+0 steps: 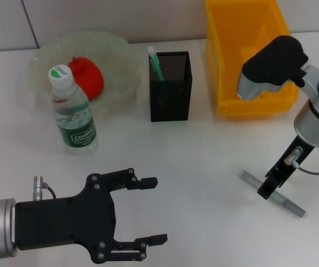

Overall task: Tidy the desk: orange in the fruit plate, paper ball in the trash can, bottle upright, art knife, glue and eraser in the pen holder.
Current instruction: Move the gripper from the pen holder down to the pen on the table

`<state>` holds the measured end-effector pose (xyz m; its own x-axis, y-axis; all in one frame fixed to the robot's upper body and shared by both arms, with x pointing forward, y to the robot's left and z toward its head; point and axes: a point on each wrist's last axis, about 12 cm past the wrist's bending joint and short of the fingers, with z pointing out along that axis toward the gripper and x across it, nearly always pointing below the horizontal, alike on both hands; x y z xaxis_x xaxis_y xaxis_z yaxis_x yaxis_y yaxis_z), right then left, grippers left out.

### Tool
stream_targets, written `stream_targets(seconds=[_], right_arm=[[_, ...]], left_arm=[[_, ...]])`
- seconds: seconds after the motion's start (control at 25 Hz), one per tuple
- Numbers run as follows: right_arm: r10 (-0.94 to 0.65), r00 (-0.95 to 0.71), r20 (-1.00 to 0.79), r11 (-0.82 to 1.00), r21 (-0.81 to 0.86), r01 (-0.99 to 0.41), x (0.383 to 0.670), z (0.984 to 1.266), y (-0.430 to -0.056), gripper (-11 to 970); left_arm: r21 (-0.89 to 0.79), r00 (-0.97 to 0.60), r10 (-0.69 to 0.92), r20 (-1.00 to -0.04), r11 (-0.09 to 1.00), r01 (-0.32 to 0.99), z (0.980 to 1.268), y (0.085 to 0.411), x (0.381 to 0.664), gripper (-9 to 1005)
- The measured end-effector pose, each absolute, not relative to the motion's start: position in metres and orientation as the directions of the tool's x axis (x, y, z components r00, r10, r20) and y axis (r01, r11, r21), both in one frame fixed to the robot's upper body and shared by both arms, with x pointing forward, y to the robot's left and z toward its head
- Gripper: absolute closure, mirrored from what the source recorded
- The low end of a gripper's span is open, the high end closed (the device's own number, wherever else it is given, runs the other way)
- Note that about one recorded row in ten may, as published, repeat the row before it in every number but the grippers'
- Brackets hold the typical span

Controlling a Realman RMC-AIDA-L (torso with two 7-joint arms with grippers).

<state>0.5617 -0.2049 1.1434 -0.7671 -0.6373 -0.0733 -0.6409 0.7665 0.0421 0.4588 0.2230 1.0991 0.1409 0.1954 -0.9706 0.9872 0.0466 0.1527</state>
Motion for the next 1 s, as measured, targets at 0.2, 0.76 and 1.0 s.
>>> stream_targets(seconds=[0.2, 0.76, 1.0], right_arm=[[-0.646, -0.759, -0.086, 0.759, 0.036, -0.65, 0.563, 1.1419, -0.2047, 264], [-0.649, -0.754, -0.097, 0.755, 0.038, -0.655, 0.5665, 1.1354, -0.2026, 266], [-0.662, -0.744, -0.093, 0.745, 0.03, -0.666, 0.5666, 1.1334, -0.1979, 293]], left_arm=[[0.152, 0.14, 0.195, -0.971, 0.05, 0.987, 1.099, 0.2235, 0.4593, 209], [0.148, 0.136, 0.194, -0.971, 0.051, 0.988, 1.0999, 0.2232, 0.4609, 209], [0.151, 0.139, 0.194, -0.971, 0.048, 0.987, 1.1009, 0.2226, 0.4618, 209]])
